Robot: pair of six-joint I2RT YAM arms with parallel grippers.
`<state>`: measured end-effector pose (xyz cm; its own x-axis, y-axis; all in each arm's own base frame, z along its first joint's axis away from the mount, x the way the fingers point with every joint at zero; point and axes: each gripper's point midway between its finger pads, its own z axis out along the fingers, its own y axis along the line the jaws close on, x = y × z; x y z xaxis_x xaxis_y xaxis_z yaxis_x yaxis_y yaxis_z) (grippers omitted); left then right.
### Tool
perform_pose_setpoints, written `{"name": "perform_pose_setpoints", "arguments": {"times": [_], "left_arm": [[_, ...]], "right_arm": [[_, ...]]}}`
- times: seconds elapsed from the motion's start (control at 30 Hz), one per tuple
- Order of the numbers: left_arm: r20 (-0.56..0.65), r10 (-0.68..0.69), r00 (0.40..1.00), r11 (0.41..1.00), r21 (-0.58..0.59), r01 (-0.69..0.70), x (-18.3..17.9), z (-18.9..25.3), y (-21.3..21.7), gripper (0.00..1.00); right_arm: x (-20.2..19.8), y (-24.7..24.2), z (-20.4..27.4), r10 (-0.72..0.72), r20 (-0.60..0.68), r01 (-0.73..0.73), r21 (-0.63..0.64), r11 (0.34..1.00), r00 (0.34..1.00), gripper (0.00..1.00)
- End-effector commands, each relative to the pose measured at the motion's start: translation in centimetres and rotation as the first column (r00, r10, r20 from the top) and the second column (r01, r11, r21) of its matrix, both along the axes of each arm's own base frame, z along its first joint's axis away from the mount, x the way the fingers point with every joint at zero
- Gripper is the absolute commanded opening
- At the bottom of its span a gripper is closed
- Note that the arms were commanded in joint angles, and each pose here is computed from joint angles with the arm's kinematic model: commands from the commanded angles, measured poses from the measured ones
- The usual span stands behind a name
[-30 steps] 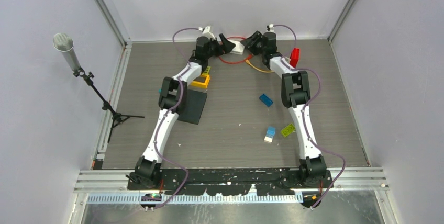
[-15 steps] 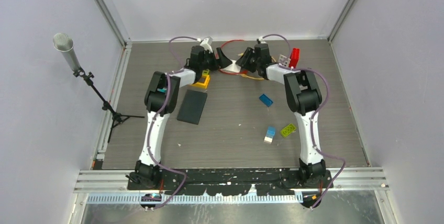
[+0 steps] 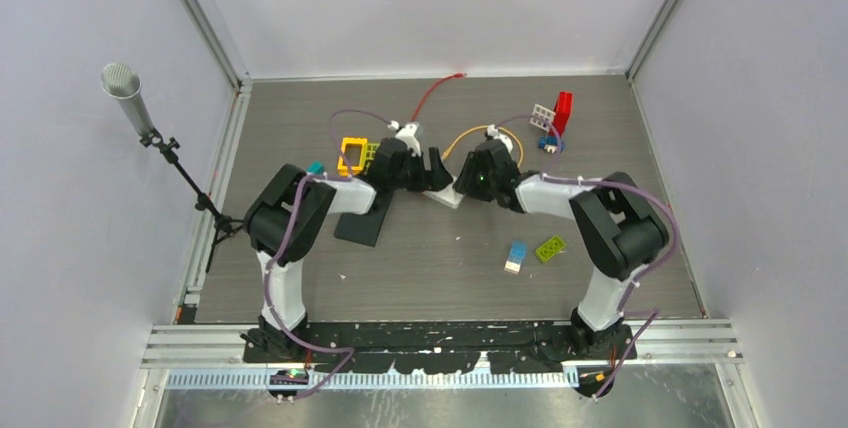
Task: Insert the plug into the switch port
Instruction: Move the switch port to the center of the board.
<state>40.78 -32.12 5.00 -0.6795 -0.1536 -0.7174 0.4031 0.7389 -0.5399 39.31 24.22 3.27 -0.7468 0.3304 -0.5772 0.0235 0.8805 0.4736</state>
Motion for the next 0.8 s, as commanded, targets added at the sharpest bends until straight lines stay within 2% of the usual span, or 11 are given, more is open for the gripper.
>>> {"name": "perform_pose_setpoints", "arguments": {"times": [0.0,0.2,0.47,0.6,0.77], "left_arm": [[-0.034,-0.184,0.982,0.981,-0.070,0.181,-8.2,1.5,-4.4,0.79],[0.001,-0.134,0.991,0.990,-0.044,0.134,-9.6,4.0,-2.6,0.80],[0.119,-0.089,0.989,0.996,0.009,0.089,-9.7,12.0,-0.3,0.84],[0.164,-0.011,0.986,0.999,0.045,0.004,-9.7,15.3,2.0,0.85],[0.184,0.081,0.980,0.989,0.107,-0.102,-11.2,16.2,6.1,0.86]], "right_arm": [[-6.1,2.3,1.2,0.085,-0.012,-0.085,0.009,0.996,0.996,0.45],[-7.9,-0.7,4.4,0.058,0.039,-0.055,-0.081,0.995,0.998,0.47],[-9.0,-3.6,9.7,0.051,0.149,-0.030,-0.136,0.990,0.988,0.55],[-9.8,-4.7,10.3,0.052,0.155,-0.026,-0.162,0.986,0.987,0.57],[-10.7,-5.3,9.5,0.070,0.119,-0.045,-0.201,0.979,0.990,0.57]]}}
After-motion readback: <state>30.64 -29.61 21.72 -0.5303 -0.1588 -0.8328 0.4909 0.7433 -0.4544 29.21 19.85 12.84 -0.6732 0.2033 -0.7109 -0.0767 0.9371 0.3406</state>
